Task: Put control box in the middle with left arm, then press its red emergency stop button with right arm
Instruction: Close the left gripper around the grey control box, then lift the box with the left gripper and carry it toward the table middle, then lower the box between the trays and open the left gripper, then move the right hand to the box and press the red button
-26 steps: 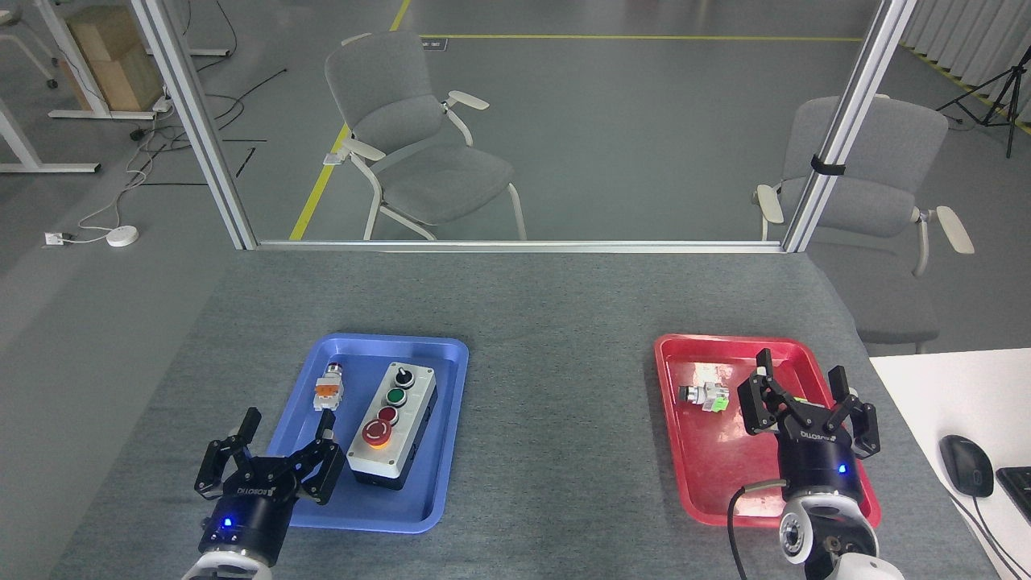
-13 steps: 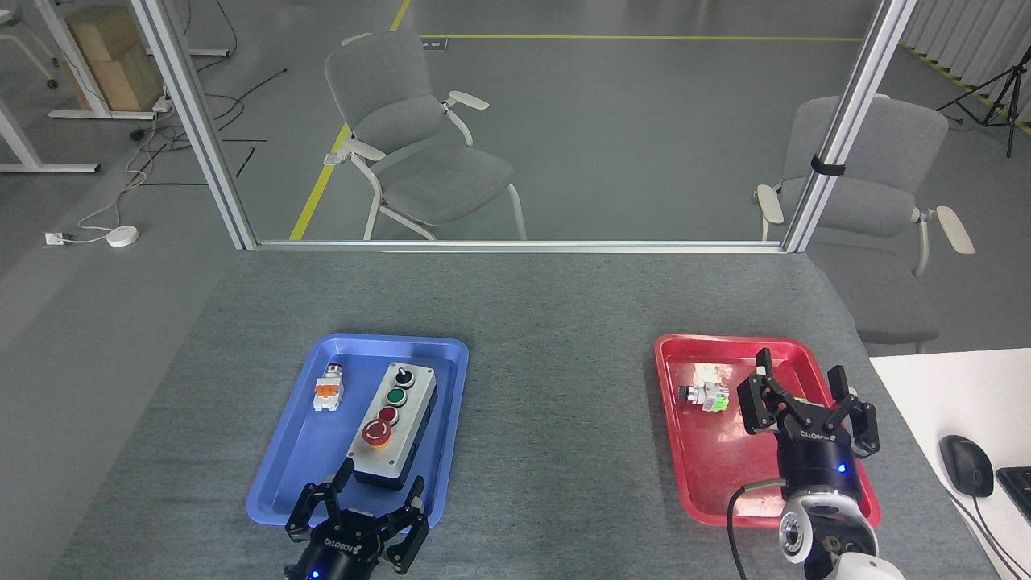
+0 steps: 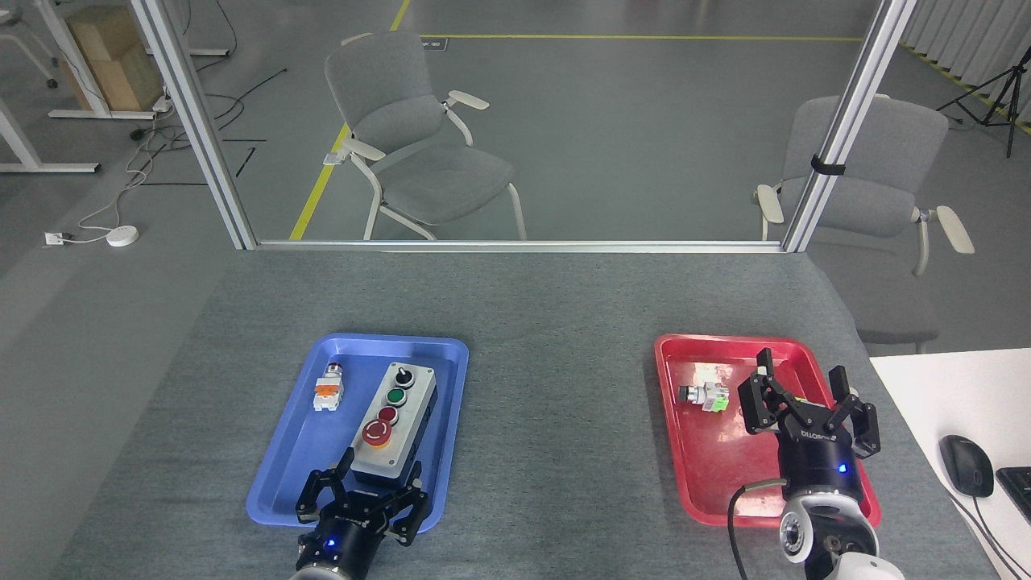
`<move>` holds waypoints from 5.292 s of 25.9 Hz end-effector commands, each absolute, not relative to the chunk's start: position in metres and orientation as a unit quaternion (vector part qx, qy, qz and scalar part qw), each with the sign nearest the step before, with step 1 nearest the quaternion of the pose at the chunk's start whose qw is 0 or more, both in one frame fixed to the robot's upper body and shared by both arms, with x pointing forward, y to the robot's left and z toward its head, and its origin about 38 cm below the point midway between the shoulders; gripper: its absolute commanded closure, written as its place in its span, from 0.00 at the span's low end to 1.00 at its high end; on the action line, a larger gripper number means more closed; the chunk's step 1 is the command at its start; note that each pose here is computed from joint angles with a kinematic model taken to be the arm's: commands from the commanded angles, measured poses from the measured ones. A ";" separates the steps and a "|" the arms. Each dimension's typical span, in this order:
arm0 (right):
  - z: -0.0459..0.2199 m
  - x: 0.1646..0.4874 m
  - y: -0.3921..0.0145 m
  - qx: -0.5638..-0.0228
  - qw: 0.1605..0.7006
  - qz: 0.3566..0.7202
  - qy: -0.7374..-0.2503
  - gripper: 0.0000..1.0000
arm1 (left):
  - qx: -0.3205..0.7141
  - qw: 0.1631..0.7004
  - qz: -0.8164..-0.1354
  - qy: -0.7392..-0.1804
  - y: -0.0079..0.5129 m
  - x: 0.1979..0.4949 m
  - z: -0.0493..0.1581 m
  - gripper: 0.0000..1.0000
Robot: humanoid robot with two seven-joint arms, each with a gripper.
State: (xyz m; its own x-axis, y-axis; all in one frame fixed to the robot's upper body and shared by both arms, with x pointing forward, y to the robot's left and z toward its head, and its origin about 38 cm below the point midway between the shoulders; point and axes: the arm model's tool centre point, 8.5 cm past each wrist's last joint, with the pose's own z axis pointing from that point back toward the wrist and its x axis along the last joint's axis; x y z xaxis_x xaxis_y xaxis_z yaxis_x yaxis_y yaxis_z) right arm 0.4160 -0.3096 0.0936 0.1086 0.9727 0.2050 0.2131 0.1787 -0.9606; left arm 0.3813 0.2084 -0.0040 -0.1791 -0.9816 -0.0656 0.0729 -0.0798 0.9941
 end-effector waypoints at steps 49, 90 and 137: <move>0.091 0.414 -0.313 -0.529 0.529 0.360 -0.558 0.01 | 0.430 0.491 -0.593 -0.472 0.198 0.432 -0.022 0.38; 0.090 0.412 -0.319 -0.533 0.528 0.363 -0.552 0.01 | 0.306 0.383 -0.696 -0.525 0.001 0.408 -0.003 1.00; 0.096 0.437 -0.230 -0.437 0.419 0.483 -0.632 1.00 | 0.457 0.443 -0.523 -0.568 0.272 0.381 0.082 0.01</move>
State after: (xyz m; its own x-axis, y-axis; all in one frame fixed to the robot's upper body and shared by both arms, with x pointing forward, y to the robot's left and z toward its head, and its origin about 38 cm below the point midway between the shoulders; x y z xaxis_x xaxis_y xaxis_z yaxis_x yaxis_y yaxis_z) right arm 0.4287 -0.2677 0.0873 -0.1564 0.9788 0.1320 0.1421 0.1545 -0.9777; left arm 0.3688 0.2457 0.0650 -0.2668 -0.9637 0.0075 -0.0131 0.0114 0.9998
